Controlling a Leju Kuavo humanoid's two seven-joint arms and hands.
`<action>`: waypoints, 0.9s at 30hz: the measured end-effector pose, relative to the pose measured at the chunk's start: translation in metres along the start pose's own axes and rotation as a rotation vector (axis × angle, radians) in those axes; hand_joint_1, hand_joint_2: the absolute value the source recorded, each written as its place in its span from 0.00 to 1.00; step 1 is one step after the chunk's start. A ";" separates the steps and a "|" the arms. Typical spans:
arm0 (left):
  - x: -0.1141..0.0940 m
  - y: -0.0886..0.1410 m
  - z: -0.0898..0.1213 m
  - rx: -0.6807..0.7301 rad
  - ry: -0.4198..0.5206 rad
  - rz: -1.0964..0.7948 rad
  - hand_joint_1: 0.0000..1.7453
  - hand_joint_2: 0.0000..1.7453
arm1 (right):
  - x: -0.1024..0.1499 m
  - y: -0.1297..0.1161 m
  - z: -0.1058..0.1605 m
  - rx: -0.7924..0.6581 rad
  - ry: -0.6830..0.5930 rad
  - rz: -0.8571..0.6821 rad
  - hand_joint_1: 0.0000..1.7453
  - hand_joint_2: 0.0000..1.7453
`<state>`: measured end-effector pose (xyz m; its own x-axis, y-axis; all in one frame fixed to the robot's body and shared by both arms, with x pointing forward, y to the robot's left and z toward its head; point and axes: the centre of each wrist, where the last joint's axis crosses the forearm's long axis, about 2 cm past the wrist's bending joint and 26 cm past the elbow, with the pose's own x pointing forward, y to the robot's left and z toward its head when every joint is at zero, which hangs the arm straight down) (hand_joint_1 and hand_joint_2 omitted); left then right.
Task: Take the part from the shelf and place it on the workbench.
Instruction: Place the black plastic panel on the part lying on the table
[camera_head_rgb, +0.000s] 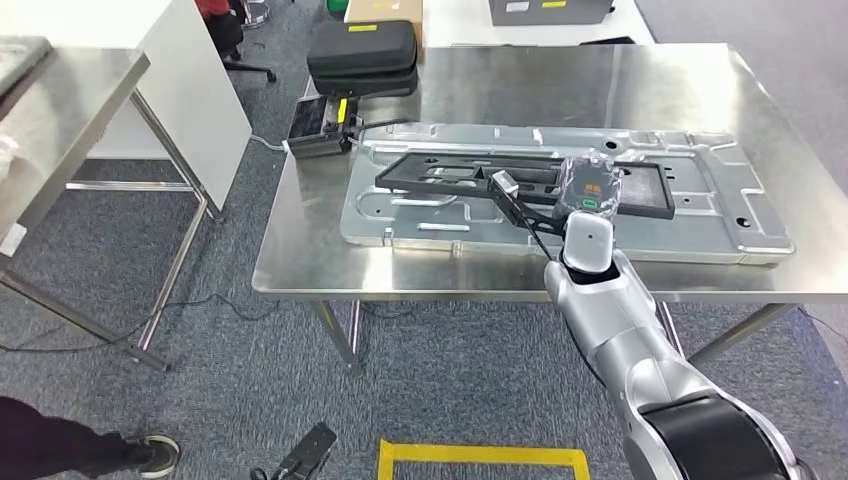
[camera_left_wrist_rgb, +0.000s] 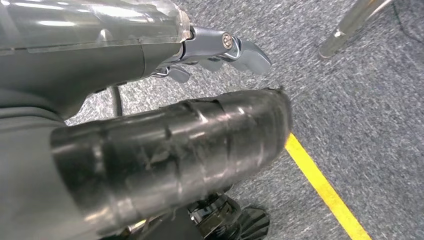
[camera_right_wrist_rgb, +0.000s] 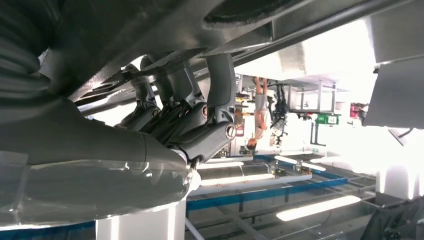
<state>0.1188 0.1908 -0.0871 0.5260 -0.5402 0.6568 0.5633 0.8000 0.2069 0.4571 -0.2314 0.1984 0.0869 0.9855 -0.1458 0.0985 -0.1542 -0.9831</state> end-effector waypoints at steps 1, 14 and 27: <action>0.000 0.000 0.000 0.000 0.000 0.000 0.00 0.00 | 0.001 0.001 0.001 0.003 -0.001 -0.003 1.00 1.00; 0.000 0.000 0.000 0.004 0.001 0.004 0.00 0.00 | 0.010 0.016 0.012 0.044 -0.017 -0.015 1.00 1.00; 0.000 0.000 0.000 0.006 0.000 0.004 0.00 0.00 | 0.015 0.025 0.019 0.074 -0.034 -0.016 1.00 1.00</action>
<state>0.1191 0.1906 -0.0870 0.5284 -0.5372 0.6574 0.5576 0.8035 0.2084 0.4424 -0.2195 0.1698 0.0517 0.9898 -0.1327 0.0263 -0.1342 -0.9906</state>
